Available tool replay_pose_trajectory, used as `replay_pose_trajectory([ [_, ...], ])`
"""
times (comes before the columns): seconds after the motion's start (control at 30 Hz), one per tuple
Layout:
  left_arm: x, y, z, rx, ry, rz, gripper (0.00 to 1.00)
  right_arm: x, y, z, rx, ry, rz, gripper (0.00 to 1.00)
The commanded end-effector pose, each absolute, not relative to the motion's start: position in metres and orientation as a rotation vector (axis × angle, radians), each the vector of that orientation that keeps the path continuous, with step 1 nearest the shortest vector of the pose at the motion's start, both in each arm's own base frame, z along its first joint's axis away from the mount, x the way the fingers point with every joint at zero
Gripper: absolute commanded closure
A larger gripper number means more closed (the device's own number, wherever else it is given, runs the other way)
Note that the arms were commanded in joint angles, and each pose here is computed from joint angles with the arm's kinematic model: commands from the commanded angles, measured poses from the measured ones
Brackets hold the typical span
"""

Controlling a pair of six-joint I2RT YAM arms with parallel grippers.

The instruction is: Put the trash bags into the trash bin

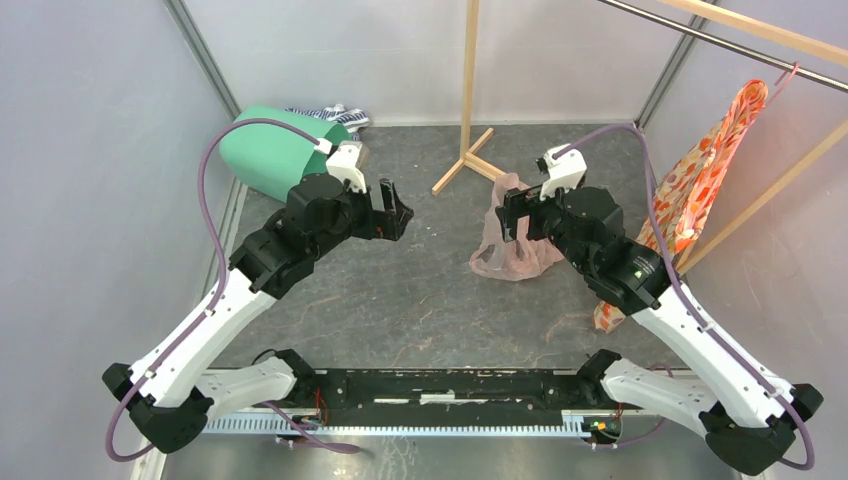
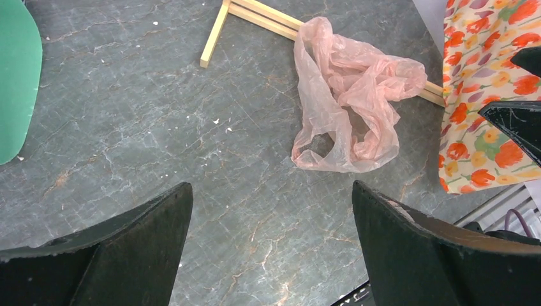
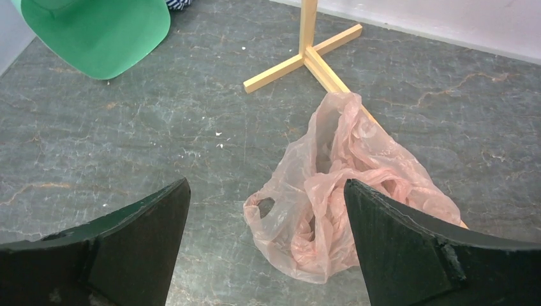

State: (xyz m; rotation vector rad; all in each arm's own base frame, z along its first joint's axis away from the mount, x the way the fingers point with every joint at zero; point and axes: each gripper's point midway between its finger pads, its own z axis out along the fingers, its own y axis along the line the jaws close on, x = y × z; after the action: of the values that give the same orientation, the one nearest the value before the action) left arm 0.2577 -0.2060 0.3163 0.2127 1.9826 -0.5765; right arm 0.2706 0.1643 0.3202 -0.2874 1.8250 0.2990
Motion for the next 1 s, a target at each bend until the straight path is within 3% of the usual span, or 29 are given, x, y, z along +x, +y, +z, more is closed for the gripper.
replay_pose_trajectory([
  [0.0, 0.26, -0.207, 0.324, 0.187, 1.961, -0.573, 0.0, 0.269, 0.17, 0.331, -0.301, 1.824, 0.325, 0.02],
  [0.37, 0.257, -0.211, 0.298, 0.196, 2.017, -0.571, 0.0, 0.271, 0.163, 0.3, -0.281, 1.905, 0.26, 0.02],
  [0.97, 0.268, -0.221, 0.219, 0.174, 2.159, -0.536, 0.0, 0.305, 0.154, 0.183, -0.193, 2.073, -0.007, 0.02],
])
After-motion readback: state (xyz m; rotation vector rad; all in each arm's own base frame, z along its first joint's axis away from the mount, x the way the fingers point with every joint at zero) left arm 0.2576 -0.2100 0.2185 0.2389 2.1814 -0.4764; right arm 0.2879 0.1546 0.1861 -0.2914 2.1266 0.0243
